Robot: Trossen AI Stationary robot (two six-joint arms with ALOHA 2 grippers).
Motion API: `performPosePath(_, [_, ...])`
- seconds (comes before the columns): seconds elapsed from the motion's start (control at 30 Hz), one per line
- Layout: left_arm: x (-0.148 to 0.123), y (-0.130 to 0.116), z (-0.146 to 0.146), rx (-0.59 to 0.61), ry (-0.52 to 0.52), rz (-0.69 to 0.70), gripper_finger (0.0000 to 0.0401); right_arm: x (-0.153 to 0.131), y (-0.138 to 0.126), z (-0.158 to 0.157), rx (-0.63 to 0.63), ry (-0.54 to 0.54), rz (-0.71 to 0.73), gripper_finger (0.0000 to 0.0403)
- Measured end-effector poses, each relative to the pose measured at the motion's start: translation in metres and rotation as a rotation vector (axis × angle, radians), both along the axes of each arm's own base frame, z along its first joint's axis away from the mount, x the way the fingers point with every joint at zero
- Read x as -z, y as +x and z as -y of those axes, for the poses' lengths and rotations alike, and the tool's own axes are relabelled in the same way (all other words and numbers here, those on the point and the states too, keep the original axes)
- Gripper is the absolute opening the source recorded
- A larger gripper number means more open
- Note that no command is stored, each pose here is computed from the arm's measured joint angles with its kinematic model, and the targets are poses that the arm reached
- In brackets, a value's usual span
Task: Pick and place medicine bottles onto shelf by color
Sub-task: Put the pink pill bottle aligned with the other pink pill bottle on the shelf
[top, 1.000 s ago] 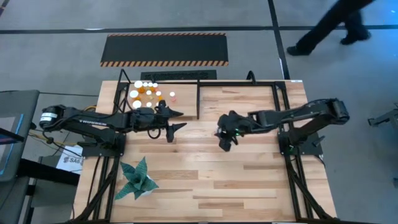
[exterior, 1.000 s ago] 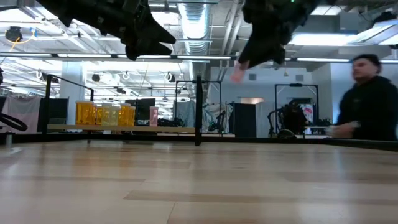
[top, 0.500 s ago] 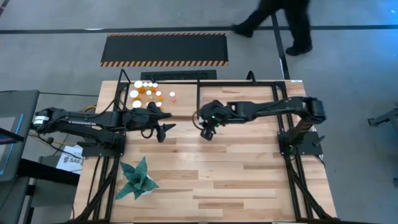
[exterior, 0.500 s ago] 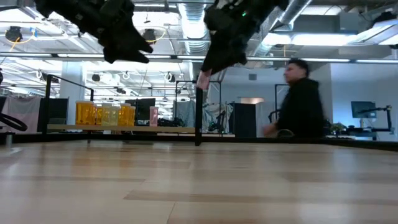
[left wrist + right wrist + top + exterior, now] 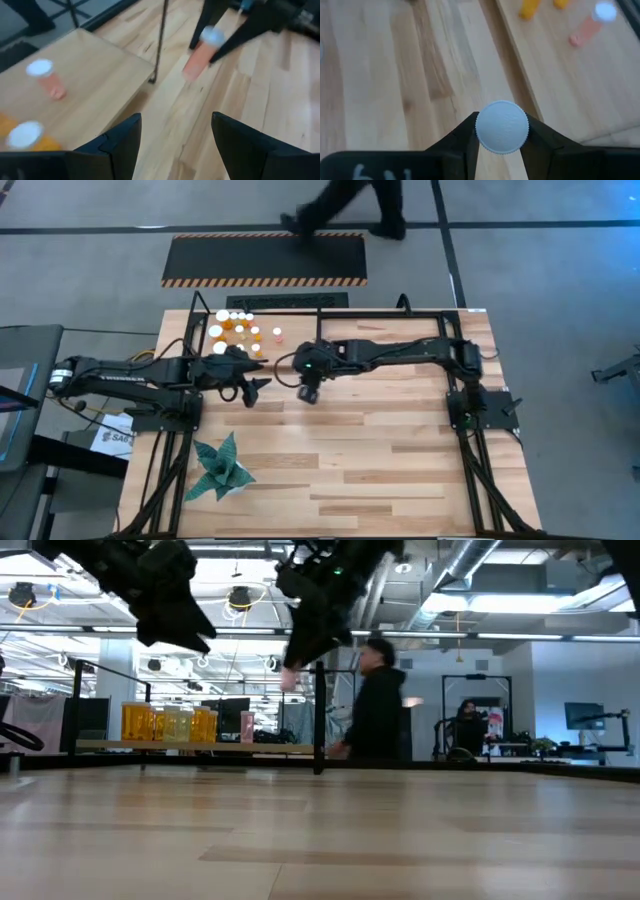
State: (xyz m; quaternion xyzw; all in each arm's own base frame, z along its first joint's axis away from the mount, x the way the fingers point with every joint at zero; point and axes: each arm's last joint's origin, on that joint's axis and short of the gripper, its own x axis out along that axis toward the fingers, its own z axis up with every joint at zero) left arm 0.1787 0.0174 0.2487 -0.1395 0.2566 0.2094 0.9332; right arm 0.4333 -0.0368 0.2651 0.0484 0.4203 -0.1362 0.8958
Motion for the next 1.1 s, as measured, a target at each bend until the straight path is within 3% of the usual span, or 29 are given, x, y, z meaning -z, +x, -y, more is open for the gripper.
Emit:
performPosePath(0.3, [-0.009,-0.024,0.001,-0.049,-0.017,0.022,0.0229,0.008,0.034,0.010,-0.031,-0.056,0.003,0.0142])
performPosePath(0.47, [-0.016,-0.034,0.003,-0.084,-0.011,0.075,0.0229,0.012,0.048,0.023,-0.015,-0.087,0.084,0.0141])
performPosePath(0.8, [-0.018,-0.046,0.006,-0.101,0.005,0.082,0.0229,0.032,0.056,0.052,0.083,-0.056,0.116,0.0140])
performPosePath(1.1, [-0.020,-0.049,0.007,-0.113,0.012,0.099,0.0229,0.023,0.061,0.055,0.099,-0.063,0.223,0.0138])
